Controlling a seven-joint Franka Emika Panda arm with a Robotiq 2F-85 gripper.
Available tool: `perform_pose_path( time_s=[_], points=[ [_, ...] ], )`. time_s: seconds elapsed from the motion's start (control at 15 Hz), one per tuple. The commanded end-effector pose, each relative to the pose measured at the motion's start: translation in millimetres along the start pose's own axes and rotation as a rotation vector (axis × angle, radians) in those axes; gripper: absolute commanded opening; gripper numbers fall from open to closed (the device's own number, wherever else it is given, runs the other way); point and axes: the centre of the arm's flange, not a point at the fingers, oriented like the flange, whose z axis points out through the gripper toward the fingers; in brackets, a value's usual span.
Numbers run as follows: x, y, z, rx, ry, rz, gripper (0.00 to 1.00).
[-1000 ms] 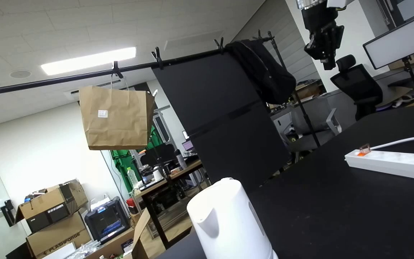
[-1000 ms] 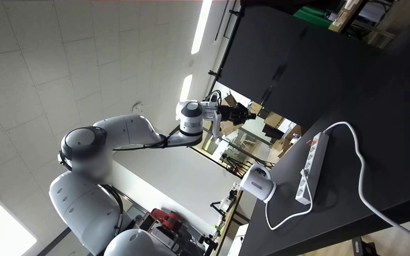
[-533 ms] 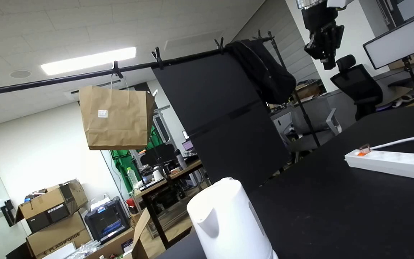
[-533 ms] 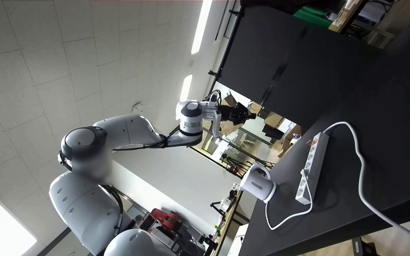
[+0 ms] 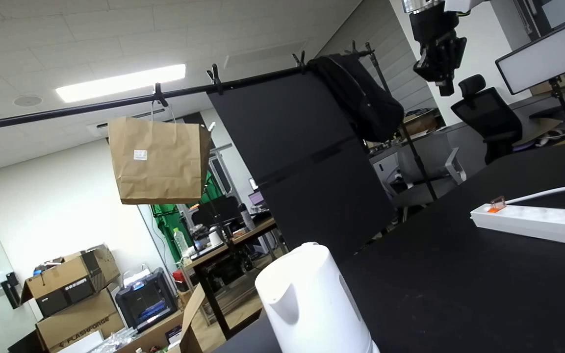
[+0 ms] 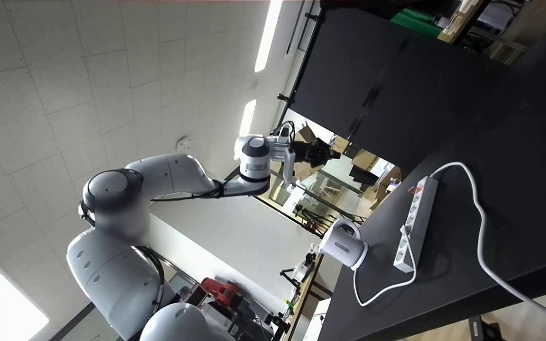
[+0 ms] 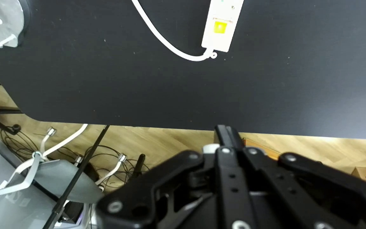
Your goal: Turn on the kettle
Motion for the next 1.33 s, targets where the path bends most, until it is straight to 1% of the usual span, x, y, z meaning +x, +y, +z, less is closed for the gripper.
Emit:
perform_pose_path(
  time_s=[0.0,0.27,0.47,0.6,0.8,0.93,1.0,1.13,1.27],
  points=[
    [22,-32,2,0.042,0.093,0.006,0.0],
    [28,-89,6,0.166,0.174,-0.024,0.0],
    [31,-131,12,0.27,0.25,0.004,0.0],
    [34,-155,14,0.328,0.28,0.024,0.0],
    [41,-186,17,0.39,0.275,0.03,0.0],
    [45,-205,19,0.406,0.213,-0.022,0.0],
    [23,-192,19,0.39,0.24,-0.001,0.01],
    [25,-206,19,0.407,0.217,-0.022,0.01],
    [27,-208,19,0.41,0.215,-0.025,0.01]
  ],
)
